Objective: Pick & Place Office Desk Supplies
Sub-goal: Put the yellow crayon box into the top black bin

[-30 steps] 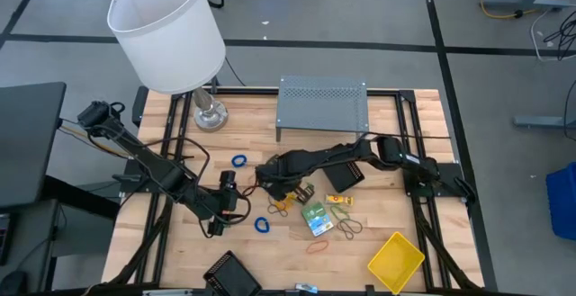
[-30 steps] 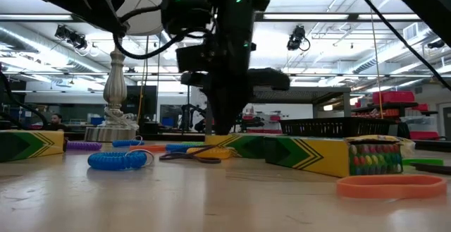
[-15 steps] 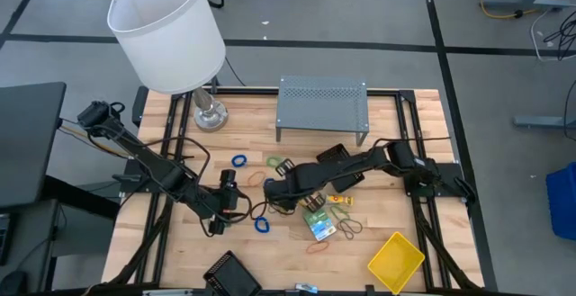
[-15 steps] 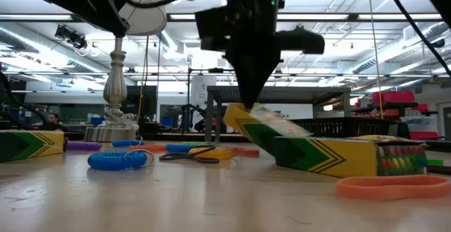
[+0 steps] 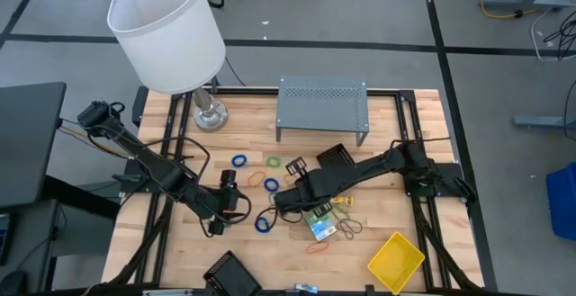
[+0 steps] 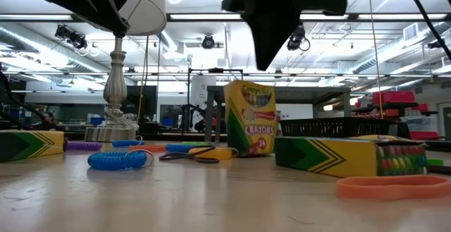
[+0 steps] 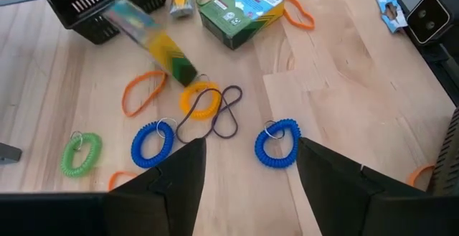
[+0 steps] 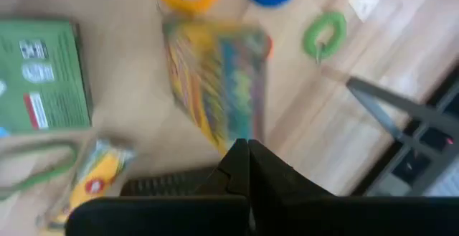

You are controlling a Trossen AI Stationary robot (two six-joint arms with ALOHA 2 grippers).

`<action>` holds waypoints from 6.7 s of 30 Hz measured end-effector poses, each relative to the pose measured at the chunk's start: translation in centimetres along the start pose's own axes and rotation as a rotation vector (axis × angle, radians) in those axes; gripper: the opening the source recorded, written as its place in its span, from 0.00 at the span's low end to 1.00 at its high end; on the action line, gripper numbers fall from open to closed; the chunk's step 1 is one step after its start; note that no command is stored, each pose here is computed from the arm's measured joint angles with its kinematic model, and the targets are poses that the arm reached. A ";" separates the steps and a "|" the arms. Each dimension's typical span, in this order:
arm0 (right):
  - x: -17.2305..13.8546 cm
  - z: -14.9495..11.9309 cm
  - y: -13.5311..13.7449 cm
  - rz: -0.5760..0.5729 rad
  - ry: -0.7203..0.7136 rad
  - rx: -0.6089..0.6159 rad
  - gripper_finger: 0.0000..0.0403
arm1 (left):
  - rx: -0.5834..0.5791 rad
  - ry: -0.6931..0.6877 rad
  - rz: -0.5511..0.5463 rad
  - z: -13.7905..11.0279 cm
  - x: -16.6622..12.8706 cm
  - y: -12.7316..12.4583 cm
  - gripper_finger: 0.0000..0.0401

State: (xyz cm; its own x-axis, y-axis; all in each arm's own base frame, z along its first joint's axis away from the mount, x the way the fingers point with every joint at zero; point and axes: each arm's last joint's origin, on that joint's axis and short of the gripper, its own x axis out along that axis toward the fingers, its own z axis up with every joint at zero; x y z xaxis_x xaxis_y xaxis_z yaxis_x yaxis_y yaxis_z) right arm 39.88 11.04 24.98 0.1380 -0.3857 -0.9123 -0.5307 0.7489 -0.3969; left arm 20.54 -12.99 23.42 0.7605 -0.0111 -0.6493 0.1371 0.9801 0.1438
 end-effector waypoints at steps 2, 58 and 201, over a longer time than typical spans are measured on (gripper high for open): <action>-0.3 -0.2 0.1 -0.011 0.013 0.012 0.00 | 0.000 0.000 0.000 0.0 0.0 0.0 0.55; 0.6 -1.3 -1.1 0.068 0.077 0.114 0.20 | 0.008 -0.038 -0.009 0.4 0.0 -0.1 0.55; -1.9 2.2 15.3 0.006 0.004 0.053 0.00 | -0.002 -0.060 -0.048 0.6 2.0 -1.2 0.55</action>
State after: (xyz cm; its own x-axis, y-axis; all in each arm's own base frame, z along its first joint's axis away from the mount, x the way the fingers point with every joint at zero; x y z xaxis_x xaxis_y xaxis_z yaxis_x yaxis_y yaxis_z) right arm 33.35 24.39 20.42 0.1319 -0.3830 -0.9143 -0.4869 0.7784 -0.3963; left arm 22.30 -14.33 22.42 0.7896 -0.0699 -0.6096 0.1730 0.9786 0.1118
